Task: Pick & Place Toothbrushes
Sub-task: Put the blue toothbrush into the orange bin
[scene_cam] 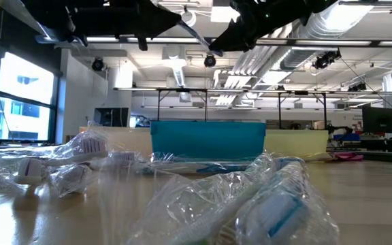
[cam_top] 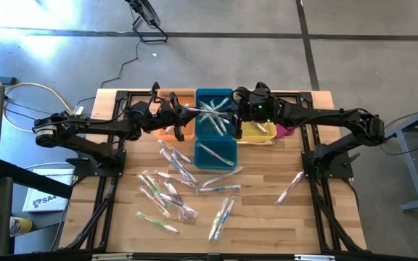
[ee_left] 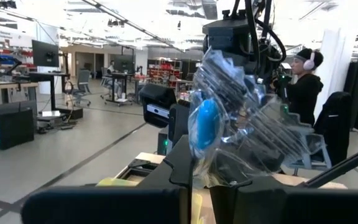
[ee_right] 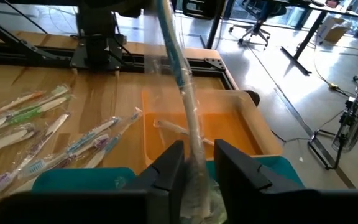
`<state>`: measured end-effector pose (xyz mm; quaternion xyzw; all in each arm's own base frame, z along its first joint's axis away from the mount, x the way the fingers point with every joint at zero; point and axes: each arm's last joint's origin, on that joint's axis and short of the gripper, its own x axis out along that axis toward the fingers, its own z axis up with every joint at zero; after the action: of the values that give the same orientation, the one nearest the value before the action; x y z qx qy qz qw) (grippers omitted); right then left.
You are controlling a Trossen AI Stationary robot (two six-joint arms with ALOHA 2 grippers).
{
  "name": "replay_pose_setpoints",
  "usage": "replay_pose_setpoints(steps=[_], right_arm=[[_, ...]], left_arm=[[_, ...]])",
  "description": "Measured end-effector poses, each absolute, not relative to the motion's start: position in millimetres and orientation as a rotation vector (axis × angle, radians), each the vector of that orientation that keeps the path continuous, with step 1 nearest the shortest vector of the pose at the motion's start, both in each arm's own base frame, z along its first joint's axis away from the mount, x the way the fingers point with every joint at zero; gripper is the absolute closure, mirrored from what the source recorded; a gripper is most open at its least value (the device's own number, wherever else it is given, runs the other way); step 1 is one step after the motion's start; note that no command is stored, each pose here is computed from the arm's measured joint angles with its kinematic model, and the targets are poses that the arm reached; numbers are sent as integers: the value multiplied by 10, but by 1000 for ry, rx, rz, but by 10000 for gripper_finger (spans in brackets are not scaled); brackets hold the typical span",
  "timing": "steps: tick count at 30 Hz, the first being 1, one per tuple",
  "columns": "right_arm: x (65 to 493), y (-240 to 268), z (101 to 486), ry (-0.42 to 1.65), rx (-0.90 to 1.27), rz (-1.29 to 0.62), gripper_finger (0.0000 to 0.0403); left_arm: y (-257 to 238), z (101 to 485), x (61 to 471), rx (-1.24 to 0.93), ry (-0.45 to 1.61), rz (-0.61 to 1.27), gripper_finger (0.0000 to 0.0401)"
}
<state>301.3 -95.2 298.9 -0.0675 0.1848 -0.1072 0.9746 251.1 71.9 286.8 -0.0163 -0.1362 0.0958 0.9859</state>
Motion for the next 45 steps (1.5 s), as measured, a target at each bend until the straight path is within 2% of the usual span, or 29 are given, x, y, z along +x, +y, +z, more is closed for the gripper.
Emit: replay_pose_setpoints(steps=[9, 16, 28, 37, 45], right_arm=[[2937, -878, 3073, 378, -153, -257, 203], [2699, -815, 3195, 431, -149, -247, 159], [2430, -797, 3102, 656, -98, -241, 176], [2460, -808, 3091, 649, -99, -243, 193], [2483, -816, 3119, 612, -106, -248, 198]], left_arm=[[737, 2833, 2514, -22, -238, 257, 381], [777, 2845, 2484, 1, -230, 291, 381], [1051, 2924, 1966, -163, -50, 491, 381], [1028, 2928, 1590, -324, 54, 590, 381], [1052, 2920, 1461, -516, 50, 541, 381]])
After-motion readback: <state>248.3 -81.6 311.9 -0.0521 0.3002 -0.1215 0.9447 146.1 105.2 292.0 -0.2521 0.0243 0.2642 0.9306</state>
